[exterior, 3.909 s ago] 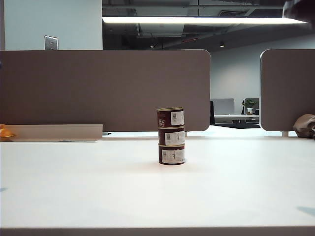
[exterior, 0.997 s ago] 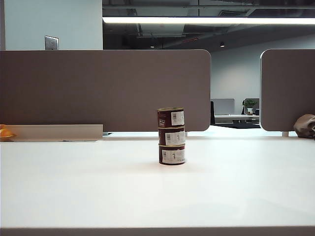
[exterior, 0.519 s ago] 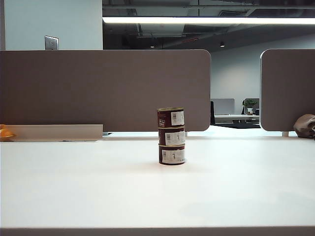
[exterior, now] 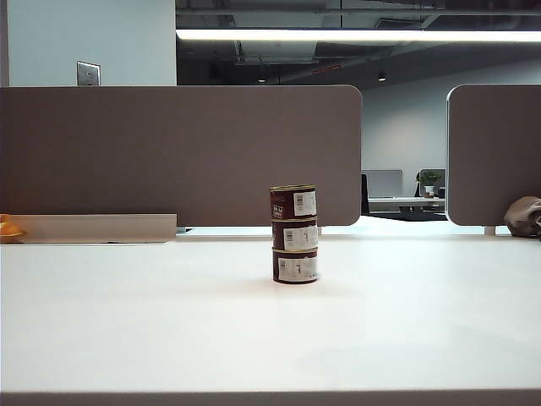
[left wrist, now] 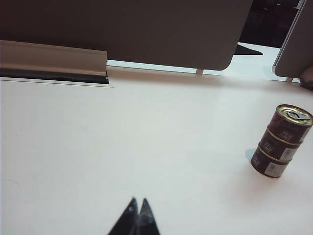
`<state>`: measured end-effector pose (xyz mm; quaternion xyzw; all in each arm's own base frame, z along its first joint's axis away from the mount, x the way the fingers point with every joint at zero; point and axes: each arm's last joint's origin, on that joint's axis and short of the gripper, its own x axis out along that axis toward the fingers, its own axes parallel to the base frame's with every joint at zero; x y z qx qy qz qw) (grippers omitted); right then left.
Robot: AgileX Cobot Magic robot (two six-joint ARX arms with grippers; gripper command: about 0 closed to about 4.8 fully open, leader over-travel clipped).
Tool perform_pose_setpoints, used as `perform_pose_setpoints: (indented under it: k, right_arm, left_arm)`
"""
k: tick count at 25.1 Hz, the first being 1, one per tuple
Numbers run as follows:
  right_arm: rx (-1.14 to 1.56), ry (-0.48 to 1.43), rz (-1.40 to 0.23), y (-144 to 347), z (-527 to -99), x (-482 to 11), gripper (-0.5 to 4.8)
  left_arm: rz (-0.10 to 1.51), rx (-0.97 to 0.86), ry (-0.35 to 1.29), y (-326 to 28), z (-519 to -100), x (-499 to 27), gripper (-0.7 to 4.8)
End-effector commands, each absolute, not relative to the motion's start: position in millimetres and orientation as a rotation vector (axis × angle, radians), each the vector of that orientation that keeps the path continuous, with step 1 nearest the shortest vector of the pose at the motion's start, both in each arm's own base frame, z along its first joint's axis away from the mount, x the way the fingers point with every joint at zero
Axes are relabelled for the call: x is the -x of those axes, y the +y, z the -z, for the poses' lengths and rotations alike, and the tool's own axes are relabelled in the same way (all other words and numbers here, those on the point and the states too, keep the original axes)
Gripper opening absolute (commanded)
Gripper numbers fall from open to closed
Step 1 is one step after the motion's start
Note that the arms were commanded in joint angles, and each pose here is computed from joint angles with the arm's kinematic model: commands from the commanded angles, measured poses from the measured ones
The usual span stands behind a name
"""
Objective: Pick up the cans one by one and stack them together.
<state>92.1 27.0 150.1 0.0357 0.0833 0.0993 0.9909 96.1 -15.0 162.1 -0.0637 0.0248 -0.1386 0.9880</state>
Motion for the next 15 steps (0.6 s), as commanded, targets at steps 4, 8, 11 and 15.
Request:
perform_pose_setpoints:
  k: [4,8,11,15]
  right_arm:
    - [-0.078,0.157,-0.101,18,-149,-95,0.0]
    - [-0.081,0.155,-0.056,14,-149,-96,0.0]
    - [-0.081,0.155,-0.059,14,-149,-95,0.0]
    - [-0.082,0.155,-0.059,14,-149,-96,0.0]
  left_arm:
    - [0.19,0.129,0.031,-6,-164,-97,-0.05]
    - [0.157,0.129,0.029,-3,-164,-97,-0.06]
    - [0.158,0.129,0.03,-3,-164,-97,-0.06]
    - [0.158,0.129,0.03,-3,-164,-97,-0.05]
